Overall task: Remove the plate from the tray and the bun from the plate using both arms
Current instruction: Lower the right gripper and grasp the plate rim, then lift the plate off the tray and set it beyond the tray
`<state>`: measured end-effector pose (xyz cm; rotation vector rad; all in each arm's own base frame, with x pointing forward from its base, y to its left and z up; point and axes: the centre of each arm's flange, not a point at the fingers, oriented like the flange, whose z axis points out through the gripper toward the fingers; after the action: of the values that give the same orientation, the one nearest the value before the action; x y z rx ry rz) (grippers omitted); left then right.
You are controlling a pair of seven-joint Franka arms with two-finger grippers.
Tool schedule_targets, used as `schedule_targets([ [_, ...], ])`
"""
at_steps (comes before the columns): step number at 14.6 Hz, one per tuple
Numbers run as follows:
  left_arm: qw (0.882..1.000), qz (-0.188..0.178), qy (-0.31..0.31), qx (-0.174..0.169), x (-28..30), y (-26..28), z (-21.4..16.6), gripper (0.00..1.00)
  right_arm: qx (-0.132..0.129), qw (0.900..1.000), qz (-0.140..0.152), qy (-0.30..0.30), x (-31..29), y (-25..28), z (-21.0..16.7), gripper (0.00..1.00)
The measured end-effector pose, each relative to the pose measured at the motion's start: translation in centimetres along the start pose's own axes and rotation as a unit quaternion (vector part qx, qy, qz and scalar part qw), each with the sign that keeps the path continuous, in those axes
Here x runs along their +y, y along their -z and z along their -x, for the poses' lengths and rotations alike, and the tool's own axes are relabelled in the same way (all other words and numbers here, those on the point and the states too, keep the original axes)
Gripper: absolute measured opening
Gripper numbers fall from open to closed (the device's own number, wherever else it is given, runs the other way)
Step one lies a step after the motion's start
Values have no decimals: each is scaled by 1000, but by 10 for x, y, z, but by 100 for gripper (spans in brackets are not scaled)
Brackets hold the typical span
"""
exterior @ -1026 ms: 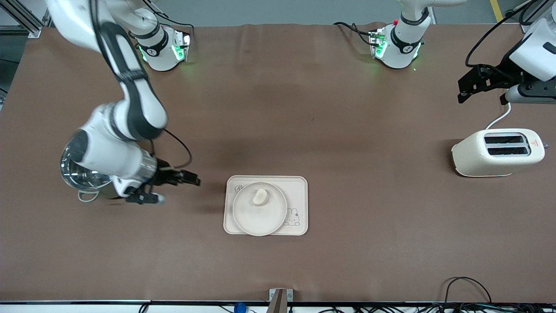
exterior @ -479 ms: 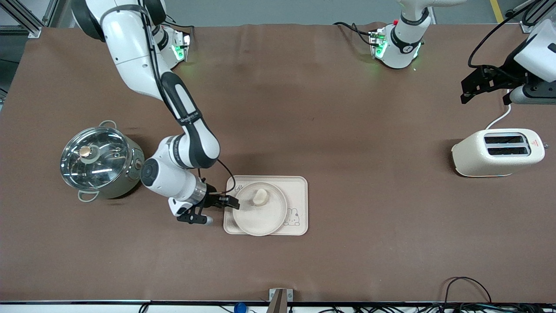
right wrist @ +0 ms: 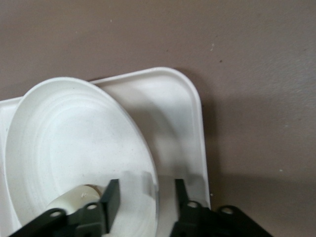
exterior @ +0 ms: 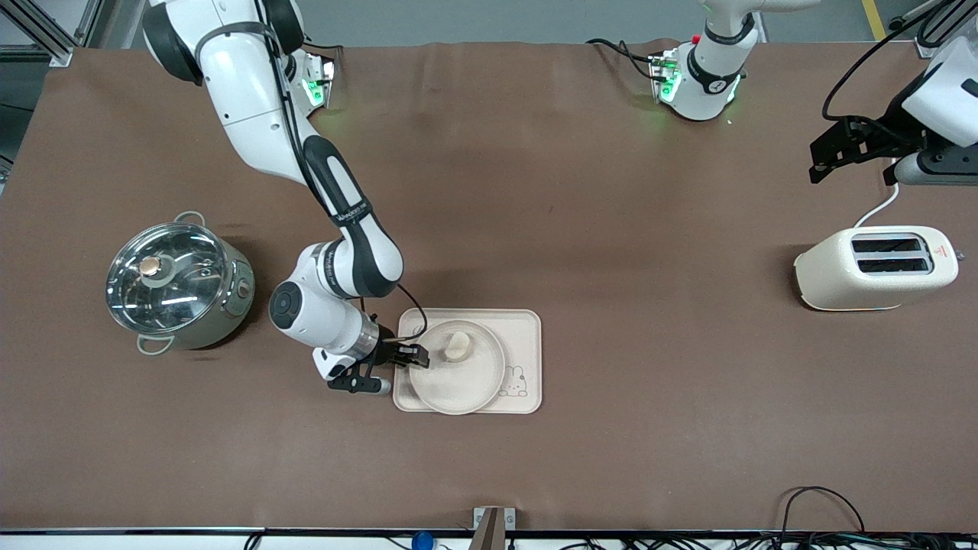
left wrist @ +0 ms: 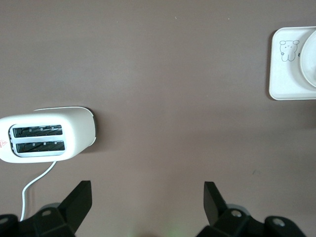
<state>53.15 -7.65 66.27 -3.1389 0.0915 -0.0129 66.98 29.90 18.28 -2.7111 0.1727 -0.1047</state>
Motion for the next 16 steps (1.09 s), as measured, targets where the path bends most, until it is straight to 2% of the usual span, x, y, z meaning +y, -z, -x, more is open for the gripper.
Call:
schedule_targets([
  [1,1000,0,0,0,0,0,0,100,0,1000,0,2,-1,-2,1,36],
  [4,1000,0,0,0,0,0,0,100,3,1000,1,3,1,-2,-2,7],
  [7,1000,0,0,-2,0,-2,-1,100,7,1000,-4,13,-4,9,-6,5],
  [10,1000,0,0,-5,0,-5,-3,100,-15,1000,-7,25,-15,29,16,5],
  [13,1000,0,-1,-5,2,-6,-3,100,-36,999,-5,40,-24,56,68,5],
  [16,1000,0,-8,-6,10,-7,-3,100,-51,997,8,58,-25,63,143,5],
])
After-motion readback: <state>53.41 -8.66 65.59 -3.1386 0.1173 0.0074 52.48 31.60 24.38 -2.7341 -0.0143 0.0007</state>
